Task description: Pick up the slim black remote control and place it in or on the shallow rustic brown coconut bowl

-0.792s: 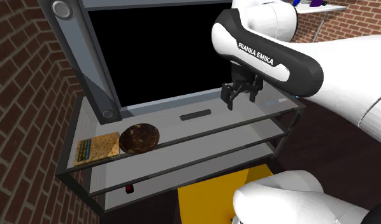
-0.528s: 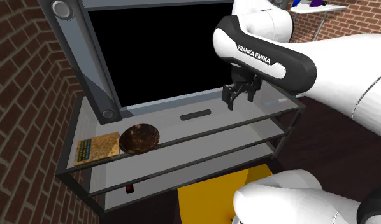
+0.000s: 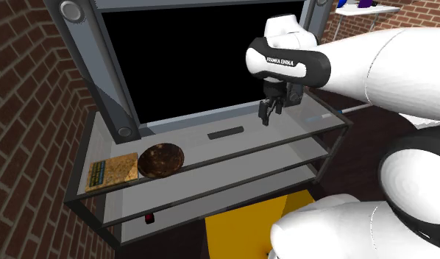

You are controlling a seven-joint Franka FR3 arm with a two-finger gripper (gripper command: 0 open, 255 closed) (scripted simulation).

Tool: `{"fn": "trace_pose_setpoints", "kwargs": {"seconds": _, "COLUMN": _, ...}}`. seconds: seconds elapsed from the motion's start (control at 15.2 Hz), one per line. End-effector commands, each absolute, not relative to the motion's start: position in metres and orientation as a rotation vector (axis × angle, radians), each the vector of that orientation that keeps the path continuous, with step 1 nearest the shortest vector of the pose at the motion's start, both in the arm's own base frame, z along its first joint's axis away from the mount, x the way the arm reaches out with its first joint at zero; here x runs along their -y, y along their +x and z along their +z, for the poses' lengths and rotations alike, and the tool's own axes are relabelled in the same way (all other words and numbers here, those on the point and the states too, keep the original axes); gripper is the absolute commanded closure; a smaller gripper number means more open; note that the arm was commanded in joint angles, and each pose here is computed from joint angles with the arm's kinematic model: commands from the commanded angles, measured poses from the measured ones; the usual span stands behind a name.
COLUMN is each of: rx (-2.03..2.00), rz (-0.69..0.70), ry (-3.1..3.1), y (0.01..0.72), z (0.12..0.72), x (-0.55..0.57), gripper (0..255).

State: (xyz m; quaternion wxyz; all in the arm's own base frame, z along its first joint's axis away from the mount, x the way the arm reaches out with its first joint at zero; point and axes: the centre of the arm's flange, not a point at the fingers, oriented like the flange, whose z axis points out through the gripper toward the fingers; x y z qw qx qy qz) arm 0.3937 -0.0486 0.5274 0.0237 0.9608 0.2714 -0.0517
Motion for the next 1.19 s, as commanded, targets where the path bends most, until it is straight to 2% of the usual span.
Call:
{"fn": "trace_pose_setpoints", "kwargs": {"seconds": 0.0, "rx": -0.985, "rz": -0.155, "ry": 2.938, "y": 0.415, "z": 0.511, "x": 0.047, "gripper": 0}}
{"fn": "trace_pose_setpoints", "kwargs": {"seconds": 1.12, "rx": -2.051, "rz": -0.113, "ry": 2.424, "y": 0.579, "z": 0.381, "x": -0.011, "gripper": 0}}
